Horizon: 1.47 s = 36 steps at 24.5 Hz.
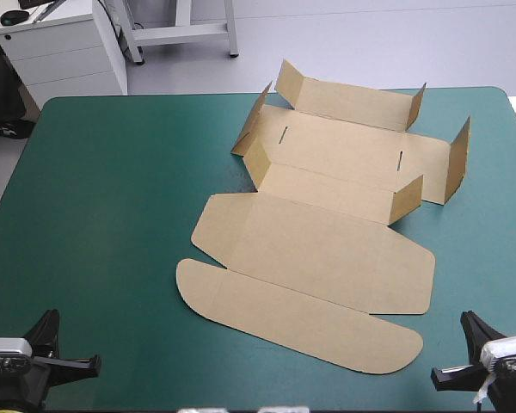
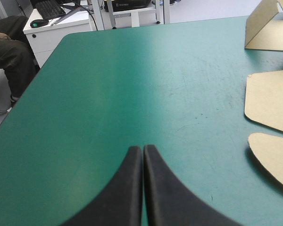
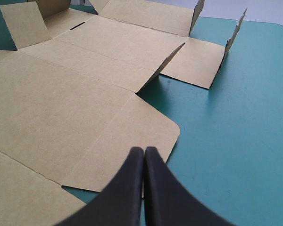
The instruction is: Fold the box
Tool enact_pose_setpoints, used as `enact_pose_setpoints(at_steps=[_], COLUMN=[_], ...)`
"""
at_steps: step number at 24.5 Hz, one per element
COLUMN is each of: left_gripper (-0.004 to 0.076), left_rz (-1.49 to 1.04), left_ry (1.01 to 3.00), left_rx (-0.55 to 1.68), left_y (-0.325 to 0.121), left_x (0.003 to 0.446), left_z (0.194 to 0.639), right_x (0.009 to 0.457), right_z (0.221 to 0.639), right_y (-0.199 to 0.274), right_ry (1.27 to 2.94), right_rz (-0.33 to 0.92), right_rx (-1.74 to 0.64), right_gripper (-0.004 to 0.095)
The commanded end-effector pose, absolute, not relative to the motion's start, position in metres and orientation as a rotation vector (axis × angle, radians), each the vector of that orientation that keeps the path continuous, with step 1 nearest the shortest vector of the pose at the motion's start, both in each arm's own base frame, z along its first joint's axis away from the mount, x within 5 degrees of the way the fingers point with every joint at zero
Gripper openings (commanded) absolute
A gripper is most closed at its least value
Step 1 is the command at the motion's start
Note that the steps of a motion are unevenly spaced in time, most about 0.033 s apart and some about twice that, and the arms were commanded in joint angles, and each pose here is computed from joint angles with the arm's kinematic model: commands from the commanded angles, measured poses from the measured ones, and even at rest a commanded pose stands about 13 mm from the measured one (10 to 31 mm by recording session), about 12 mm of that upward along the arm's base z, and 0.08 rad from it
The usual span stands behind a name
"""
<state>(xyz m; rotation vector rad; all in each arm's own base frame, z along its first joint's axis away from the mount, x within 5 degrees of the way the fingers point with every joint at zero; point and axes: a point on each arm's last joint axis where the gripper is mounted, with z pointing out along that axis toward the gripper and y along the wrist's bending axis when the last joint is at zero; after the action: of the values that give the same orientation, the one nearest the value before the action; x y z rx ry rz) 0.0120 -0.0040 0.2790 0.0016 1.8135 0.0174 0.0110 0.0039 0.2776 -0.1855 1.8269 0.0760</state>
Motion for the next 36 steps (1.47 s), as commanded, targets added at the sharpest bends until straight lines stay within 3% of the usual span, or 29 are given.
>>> enact_pose_setpoints(at_steps=[1, 11, 20, 23, 30, 36], left_gripper=[-0.001, -0.001, -0.001, -0.001, -0.001, -0.001], left_rz=[0.01, 0.01, 0.01, 0.01, 0.01, 0.01], left_ry=[1.708, 1.708, 1.708, 1.708, 1.708, 1.708], left_rx=[-0.004, -0.004, -0.004, -0.004, -0.004, -0.004], left_y=[-0.004, -0.004, -0.004, -0.004, -0.004, -0.004], left_x=[0.009, 0.009, 0.009, 0.009, 0.009, 0.009], left_z=[0.291, 0.291, 0.291, 0.291, 0.291, 0.291], right_x=[0.005, 0.005, 0.005, 0.005, 0.005, 0.018], right_z=[0.294, 0.294, 0.294, 0.294, 0.294, 0.295], right_y=[0.003, 0.003, 0.002, 0.002, 0.002, -0.002], right_ry=[1.697, 1.697, 1.697, 1.697, 1.7, 1.774], right_rz=[0.067, 0.067, 0.066, 0.066, 0.083, 0.225], right_rx=[-0.173, -0.173, -0.171, -0.169, -0.142, 0.135], right_gripper=[-0.002, 0.0014, 0.0621, 0.0725, 0.0724, 0.0724])
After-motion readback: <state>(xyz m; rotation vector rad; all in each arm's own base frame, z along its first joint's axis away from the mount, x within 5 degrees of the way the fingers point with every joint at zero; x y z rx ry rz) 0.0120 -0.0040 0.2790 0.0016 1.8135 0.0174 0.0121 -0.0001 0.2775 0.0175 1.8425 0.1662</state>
